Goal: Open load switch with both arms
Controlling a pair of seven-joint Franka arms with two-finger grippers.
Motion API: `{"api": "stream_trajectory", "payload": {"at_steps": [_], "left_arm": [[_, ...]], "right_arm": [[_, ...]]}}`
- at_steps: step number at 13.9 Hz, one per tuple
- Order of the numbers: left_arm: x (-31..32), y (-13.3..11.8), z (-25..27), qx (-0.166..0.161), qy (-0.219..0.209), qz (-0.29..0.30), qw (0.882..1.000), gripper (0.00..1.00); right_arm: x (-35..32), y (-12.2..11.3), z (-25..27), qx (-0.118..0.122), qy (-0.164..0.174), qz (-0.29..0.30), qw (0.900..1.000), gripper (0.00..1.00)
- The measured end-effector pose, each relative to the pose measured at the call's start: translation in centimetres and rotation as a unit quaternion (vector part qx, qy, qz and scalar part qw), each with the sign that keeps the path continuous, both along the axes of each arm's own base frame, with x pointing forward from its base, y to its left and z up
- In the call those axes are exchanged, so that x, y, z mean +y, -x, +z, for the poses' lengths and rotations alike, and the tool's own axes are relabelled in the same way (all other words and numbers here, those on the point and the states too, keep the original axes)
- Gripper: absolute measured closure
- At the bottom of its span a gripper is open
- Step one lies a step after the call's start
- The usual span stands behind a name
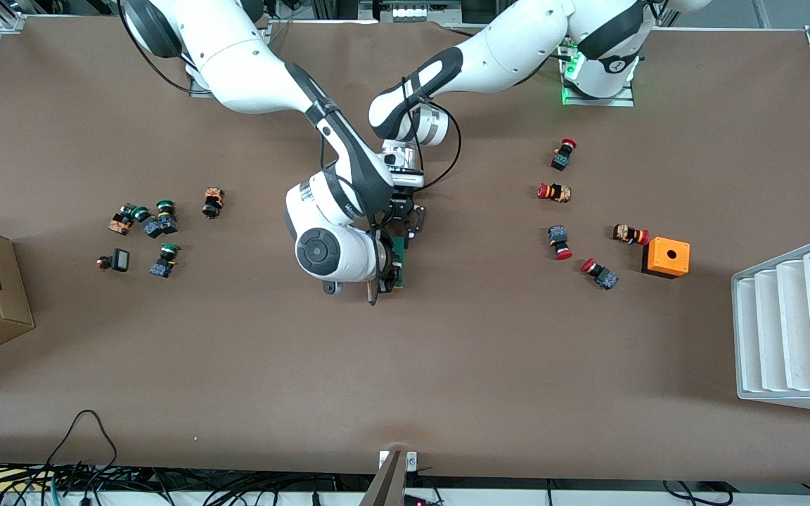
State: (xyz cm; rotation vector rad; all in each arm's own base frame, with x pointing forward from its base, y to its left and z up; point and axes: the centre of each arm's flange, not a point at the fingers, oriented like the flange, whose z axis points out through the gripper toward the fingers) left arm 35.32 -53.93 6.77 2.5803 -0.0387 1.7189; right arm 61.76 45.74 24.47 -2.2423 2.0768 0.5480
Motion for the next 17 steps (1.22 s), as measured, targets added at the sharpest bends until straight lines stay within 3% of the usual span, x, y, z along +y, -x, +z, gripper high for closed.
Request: {"api": "stream_trajectory", "payload": {"at_steps": [17], "left_arm": [[0.0,0.0,0.0,0.0,0.0,0.0,1.0,0.4]], "right_arm": [[0.5,2.0,0.0,0.007,0.014,0.025,1.0,0.78]]}}
